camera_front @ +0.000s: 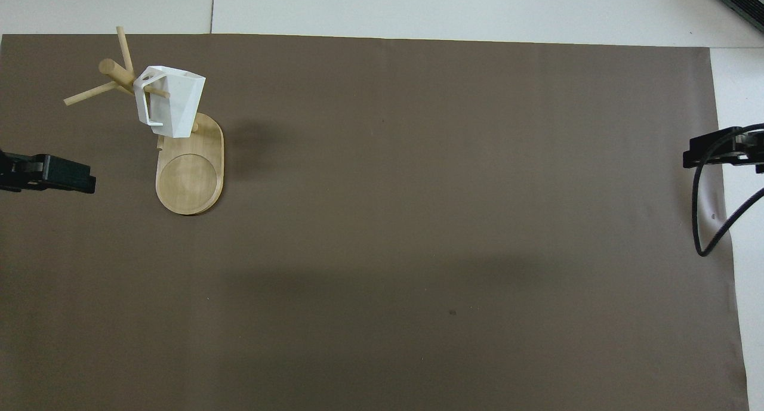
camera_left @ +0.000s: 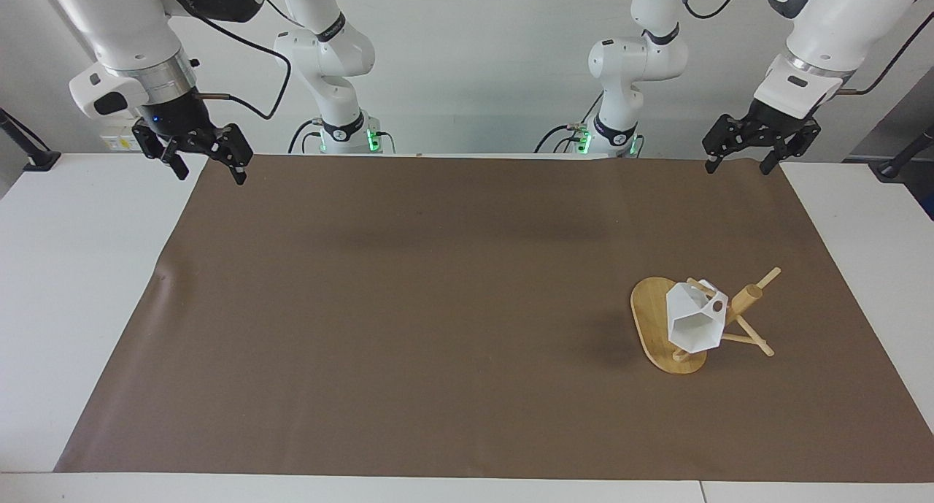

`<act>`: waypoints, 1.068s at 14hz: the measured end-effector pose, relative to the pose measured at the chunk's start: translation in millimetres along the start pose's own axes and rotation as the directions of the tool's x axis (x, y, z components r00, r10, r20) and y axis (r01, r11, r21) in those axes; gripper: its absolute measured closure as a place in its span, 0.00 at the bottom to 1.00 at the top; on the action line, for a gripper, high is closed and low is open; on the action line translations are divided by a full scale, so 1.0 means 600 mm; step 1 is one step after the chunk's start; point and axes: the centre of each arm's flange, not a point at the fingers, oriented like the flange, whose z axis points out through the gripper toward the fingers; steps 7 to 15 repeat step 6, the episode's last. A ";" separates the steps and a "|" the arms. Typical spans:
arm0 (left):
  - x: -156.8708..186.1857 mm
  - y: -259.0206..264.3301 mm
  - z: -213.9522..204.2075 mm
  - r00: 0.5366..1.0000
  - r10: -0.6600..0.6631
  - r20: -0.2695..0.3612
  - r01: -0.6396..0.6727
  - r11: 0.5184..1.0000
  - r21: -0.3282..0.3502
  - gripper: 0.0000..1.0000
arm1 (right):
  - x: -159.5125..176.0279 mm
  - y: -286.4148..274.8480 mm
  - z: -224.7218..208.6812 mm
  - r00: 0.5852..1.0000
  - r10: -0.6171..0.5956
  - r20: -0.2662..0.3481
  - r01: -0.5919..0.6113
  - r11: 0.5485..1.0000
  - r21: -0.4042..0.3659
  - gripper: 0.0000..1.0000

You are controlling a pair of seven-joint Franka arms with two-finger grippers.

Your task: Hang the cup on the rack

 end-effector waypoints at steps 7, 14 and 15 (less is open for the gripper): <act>0.000 -0.002 0.000 1.000 -0.002 0.000 0.002 1.000 0.000 0.00 | 0.000 0.000 0.000 1.000 0.000 0.000 0.000 1.000 0.000 0.00; 0.000 -0.002 0.000 1.000 -0.002 0.000 0.002 1.000 0.000 0.00 | 0.000 0.000 0.000 1.000 0.000 0.000 0.000 1.000 0.000 0.00; 0.000 -0.002 0.000 1.000 -0.002 0.000 0.002 1.000 0.000 0.00 | 0.000 0.000 0.000 1.000 0.000 0.000 0.000 1.000 0.000 0.00</act>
